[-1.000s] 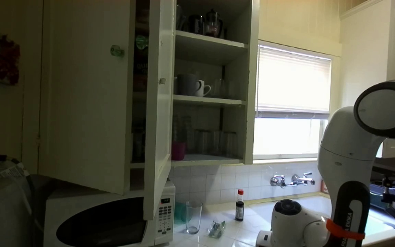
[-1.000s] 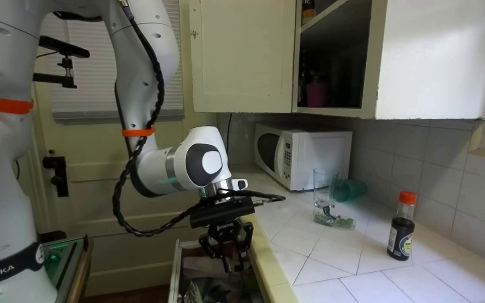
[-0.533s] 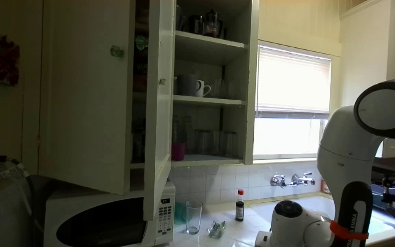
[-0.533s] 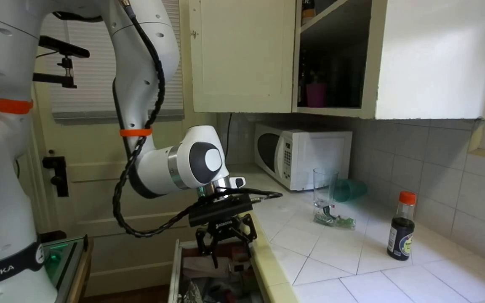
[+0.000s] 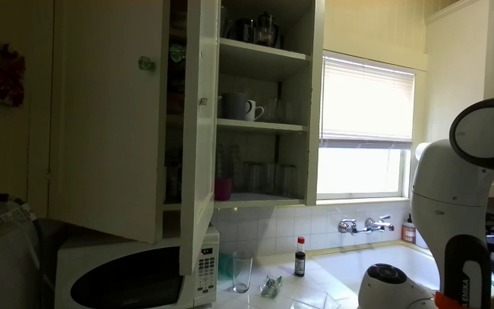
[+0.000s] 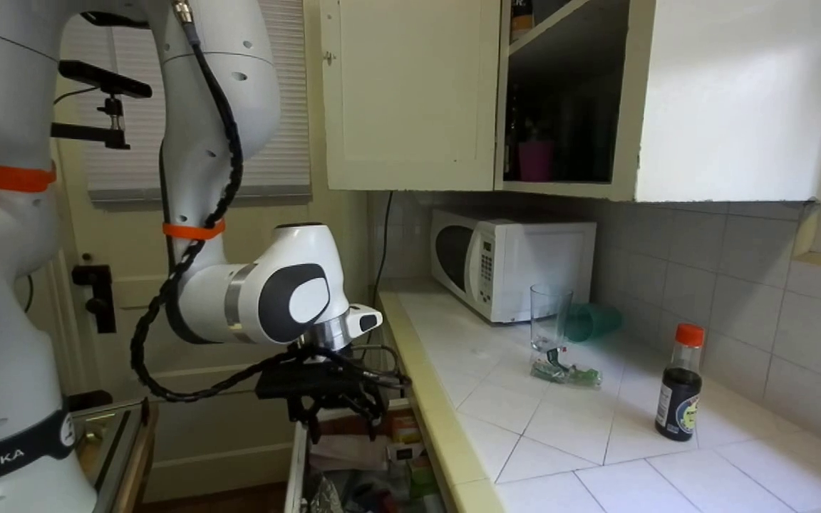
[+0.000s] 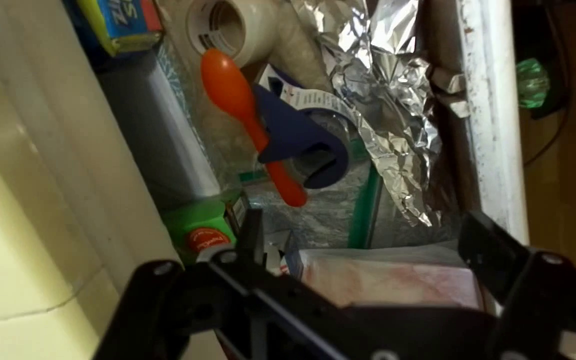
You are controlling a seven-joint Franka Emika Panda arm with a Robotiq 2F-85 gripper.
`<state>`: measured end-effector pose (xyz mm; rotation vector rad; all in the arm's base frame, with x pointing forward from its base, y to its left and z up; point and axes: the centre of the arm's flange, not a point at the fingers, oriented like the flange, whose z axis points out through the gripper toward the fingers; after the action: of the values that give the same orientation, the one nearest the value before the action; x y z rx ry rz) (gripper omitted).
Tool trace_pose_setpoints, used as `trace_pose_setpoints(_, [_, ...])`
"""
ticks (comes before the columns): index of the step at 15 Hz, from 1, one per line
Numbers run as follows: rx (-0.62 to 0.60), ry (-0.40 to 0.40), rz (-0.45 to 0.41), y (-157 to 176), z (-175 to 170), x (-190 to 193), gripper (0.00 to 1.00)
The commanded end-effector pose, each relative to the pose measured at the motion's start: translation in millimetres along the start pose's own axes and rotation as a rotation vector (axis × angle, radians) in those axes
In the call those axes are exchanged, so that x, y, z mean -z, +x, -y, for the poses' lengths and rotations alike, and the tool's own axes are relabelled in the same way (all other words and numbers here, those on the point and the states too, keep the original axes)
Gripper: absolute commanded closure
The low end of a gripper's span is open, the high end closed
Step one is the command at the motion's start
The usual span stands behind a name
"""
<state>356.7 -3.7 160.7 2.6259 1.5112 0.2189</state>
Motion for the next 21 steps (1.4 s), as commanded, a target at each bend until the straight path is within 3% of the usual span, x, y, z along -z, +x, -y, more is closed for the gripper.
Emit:
trace_pose_setpoints(1, [-0.201, -0.005, 0.028, -22, 23, 38, 0.0])
trace_pose_setpoints(6, [-0.473, -0.043, 0.105, -20, 12, 46, 0.0])
trace_pose_setpoints(11, [-0.718, -0.049, 0.217, -8, 23, 43, 0.0])
trace_pose_setpoints(15, [-0.906, -0.029, 0.312, 9, 32, 41, 0.0])
trace_pose_setpoints(18, [-1.055, 0.012, 0.394, 13, 21, 44, 0.0])
trace_pose_setpoints(19, [-1.043, 0.032, 0.412, 12, 6, 45, 0.0])
trace_pose_setpoints(20, [-1.014, 0.016, 0.379, 28, 8, -4, 0.0])
trace_pose_setpoints(21, [-1.026, 0.027, 0.39, 26, 5, 2, 0.0])
